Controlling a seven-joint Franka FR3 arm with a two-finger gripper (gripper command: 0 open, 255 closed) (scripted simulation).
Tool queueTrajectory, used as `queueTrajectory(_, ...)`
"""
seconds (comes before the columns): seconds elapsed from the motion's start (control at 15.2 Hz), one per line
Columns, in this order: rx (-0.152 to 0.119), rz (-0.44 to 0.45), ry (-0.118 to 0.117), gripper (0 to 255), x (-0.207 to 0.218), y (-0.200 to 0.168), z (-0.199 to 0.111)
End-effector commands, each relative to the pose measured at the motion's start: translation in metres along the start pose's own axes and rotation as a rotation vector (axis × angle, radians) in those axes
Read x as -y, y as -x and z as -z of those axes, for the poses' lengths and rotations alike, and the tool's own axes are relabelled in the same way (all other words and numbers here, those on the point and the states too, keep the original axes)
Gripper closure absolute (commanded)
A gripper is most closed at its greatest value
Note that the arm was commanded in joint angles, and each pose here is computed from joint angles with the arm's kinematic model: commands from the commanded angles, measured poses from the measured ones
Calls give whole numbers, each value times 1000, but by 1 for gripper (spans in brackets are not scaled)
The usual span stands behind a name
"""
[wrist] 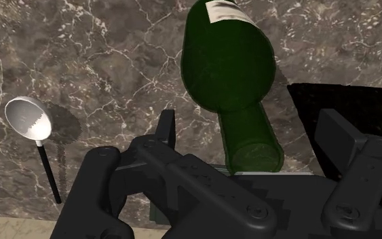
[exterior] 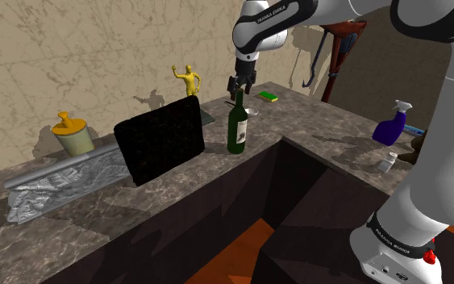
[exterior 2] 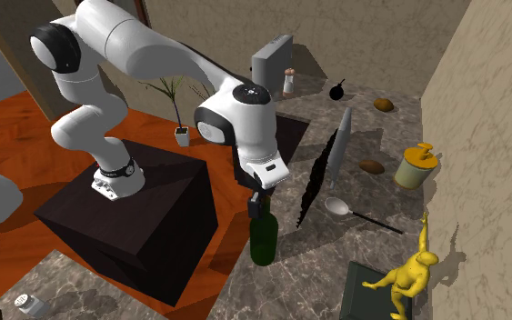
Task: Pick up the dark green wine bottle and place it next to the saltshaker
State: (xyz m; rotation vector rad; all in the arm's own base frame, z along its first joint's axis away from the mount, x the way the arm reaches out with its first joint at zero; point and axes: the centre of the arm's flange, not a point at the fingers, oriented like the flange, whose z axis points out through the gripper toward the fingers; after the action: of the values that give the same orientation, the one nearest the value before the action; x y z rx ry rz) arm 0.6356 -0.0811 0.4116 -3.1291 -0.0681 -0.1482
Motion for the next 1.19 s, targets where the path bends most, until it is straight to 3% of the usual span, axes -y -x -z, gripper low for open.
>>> queueTrajectory(0.0,0,0,0,0,0,0,0)
queueTrajectory(0.2,0,0,0,0,0,0,0)
queueTrajectory(0.26,0,0,0,255,0,0,0)
queueTrajectory(0.86,0,0,0,255,0,0,0)
queueTrajectory(1.12,0,0,0,255,0,-2,21)
